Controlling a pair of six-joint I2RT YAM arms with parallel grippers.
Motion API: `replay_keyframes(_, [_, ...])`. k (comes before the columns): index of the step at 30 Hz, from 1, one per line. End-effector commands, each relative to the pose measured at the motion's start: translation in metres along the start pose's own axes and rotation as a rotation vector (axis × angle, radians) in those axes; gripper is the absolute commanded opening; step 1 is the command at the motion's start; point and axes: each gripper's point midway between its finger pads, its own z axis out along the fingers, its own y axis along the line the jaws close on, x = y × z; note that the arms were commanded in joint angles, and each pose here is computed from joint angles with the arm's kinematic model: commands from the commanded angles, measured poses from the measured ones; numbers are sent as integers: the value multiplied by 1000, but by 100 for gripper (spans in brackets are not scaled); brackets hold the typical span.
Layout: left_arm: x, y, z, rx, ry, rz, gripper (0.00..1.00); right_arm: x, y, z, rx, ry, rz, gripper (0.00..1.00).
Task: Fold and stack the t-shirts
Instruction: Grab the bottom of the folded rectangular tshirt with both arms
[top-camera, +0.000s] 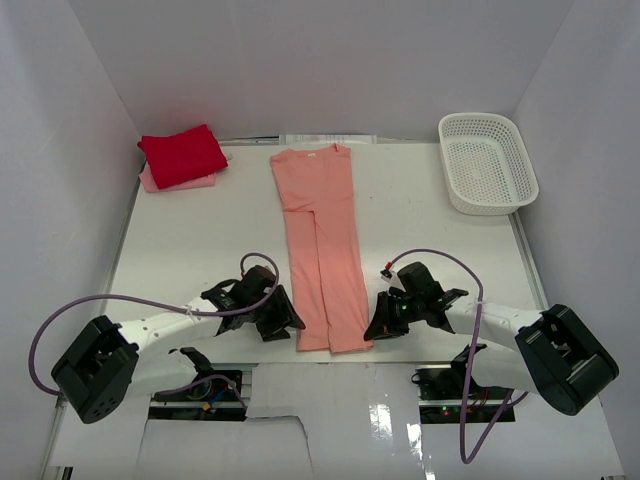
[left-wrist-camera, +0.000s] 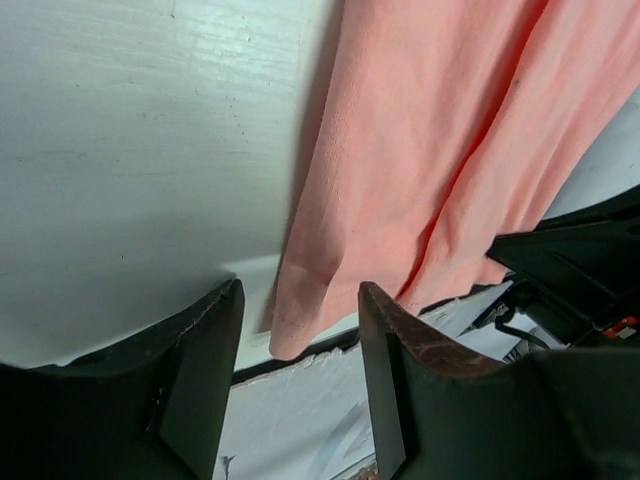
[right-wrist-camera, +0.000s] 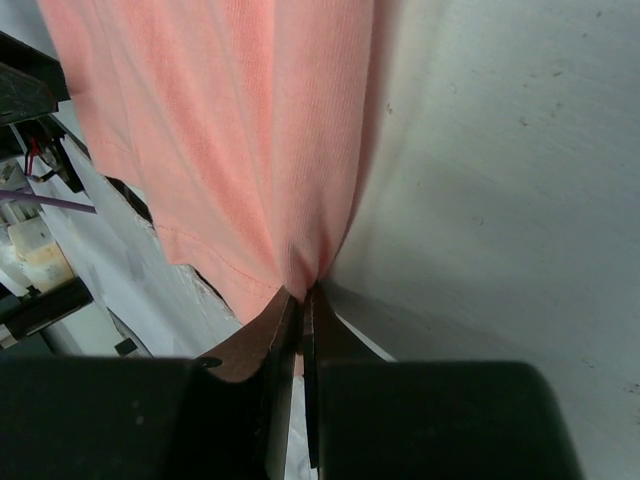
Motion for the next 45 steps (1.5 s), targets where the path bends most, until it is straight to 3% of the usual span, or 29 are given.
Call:
replay_keyframes(1, [7, 17, 0, -30, 20, -22, 61, 0, -3, 1, 18, 9, -3, 8])
replay_keyframes(12, [22, 22, 15, 9, 98, -37, 60, 0, -3, 1, 16, 12, -4, 8])
replay_keyframes(16, [25, 26, 18, 14, 107, -47, 52, 0, -2, 1, 16, 12, -4, 8])
replay_keyframes(19, [27, 29, 19, 28, 106, -55, 40, 0, -2, 1, 14, 15, -4, 8])
replay_keyframes(20, [27, 28, 19, 33, 106, -56, 28, 0, -2, 1, 14, 17, -5, 8])
replay_keyframes(27, [31, 24, 26, 34, 152, -24, 0, -1, 4, 0, -13, 22, -23, 8])
replay_keyframes(35, [22, 9, 18, 57, 135, 49, 0, 4, 11, -5, -40, 45, -30, 8])
replay_keyframes(45, [-8, -24, -16, 107, 80, 62, 0, -21, 48, -28, -73, -11, -81, 8])
